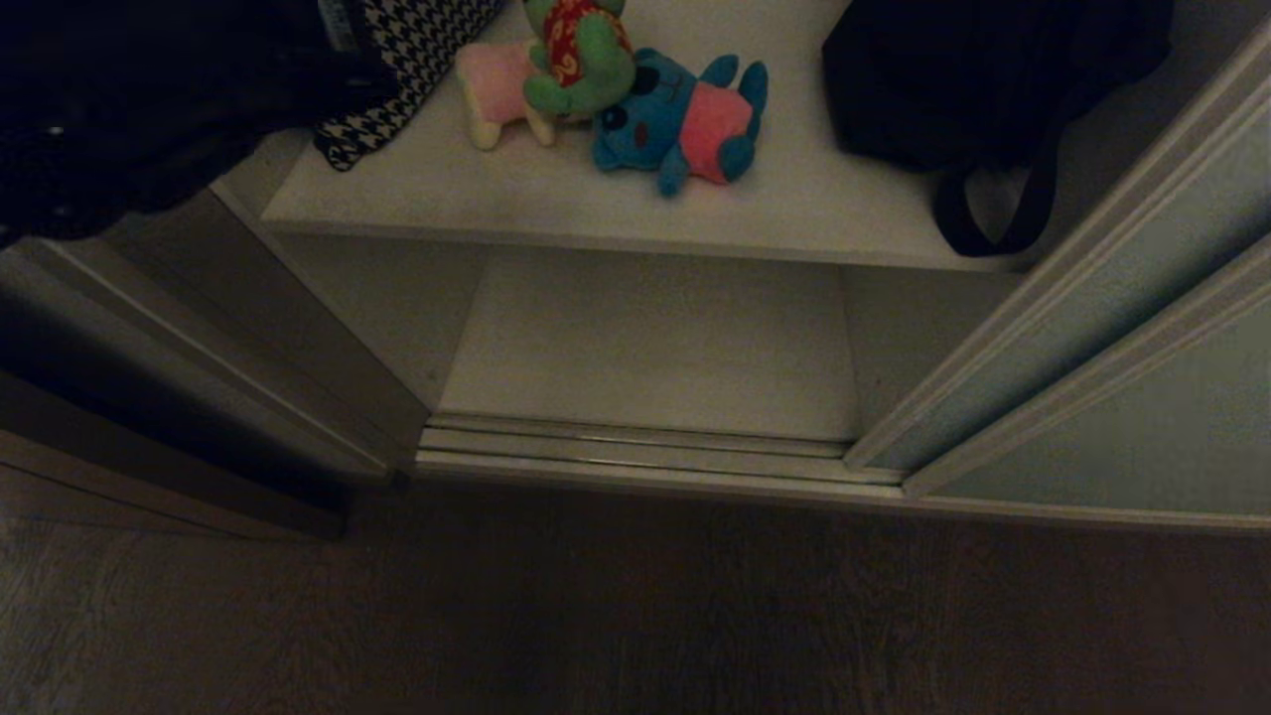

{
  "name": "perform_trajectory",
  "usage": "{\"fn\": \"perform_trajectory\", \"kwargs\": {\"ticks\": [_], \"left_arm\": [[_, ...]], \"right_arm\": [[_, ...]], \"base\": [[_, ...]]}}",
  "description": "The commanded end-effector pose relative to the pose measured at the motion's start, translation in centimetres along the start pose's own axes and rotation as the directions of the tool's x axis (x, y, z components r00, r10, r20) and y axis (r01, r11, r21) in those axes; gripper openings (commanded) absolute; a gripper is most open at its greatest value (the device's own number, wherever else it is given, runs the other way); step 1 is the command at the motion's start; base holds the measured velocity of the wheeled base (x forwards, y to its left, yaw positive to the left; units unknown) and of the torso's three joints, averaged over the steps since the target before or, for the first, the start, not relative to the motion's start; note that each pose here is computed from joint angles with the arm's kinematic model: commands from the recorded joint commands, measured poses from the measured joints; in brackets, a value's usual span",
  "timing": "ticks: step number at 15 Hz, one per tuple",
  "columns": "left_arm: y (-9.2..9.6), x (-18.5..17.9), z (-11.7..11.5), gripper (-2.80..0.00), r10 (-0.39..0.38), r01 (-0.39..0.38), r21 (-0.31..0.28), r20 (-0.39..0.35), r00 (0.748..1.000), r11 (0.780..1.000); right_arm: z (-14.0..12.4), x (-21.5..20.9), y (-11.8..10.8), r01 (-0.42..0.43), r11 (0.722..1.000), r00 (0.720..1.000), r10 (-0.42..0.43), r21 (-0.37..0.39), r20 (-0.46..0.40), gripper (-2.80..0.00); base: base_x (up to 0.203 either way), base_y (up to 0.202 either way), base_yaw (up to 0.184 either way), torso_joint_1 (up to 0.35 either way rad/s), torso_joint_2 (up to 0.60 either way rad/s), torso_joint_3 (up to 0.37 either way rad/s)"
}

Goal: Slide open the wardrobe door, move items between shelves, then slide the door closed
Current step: Open the door, then place the green doll on the lower shelf

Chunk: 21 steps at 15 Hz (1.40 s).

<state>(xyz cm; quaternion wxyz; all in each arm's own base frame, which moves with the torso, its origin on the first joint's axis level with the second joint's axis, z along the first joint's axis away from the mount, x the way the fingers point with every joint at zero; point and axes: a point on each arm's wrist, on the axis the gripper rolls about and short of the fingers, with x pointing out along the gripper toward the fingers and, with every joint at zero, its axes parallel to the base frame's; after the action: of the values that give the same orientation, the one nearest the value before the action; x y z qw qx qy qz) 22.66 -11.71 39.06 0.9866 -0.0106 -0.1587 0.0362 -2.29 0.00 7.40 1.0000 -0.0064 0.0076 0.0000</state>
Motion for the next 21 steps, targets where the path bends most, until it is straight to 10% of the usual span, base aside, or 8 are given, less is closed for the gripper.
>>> {"fn": "perform_trajectory", "kwargs": {"ticks": [1, 10, 21], "left_arm": [[-3.1, 4.0, -2.6, 0.00, -0.012, 0.013, 0.021, -0.029, 0.999, 1.000], [-4.7, 4.6, 1.4, 0.00, -0.285, 0.278, -0.073, -0.133, 0.949, 0.958], [-7.3, 5.7, -2.8, 0.00, -0.358, 0.358, -0.050, -0.263, 0.896, 0.932]], "right_arm": [[0.0, 0.0, 0.0, 0.000, 1.000, 1.000, 0.000, 0.000, -0.001, -2.80], [0.0, 0.0, 0.0, 0.000, 1.000, 1.000, 0.000, 0.000, -0.002, -2.80], [0.0, 0.0, 0.0, 0.000, 1.000, 1.000, 0.000, 0.000, -0.002, -2.80]], "base": [[0.000, 0.000, 0.000, 0.000, 0.00, 0.000], [0.000, 0.000, 0.000, 0.000, 0.00, 0.000], [0.000, 0.000, 0.000, 0.000, 0.00, 0.000]]}}
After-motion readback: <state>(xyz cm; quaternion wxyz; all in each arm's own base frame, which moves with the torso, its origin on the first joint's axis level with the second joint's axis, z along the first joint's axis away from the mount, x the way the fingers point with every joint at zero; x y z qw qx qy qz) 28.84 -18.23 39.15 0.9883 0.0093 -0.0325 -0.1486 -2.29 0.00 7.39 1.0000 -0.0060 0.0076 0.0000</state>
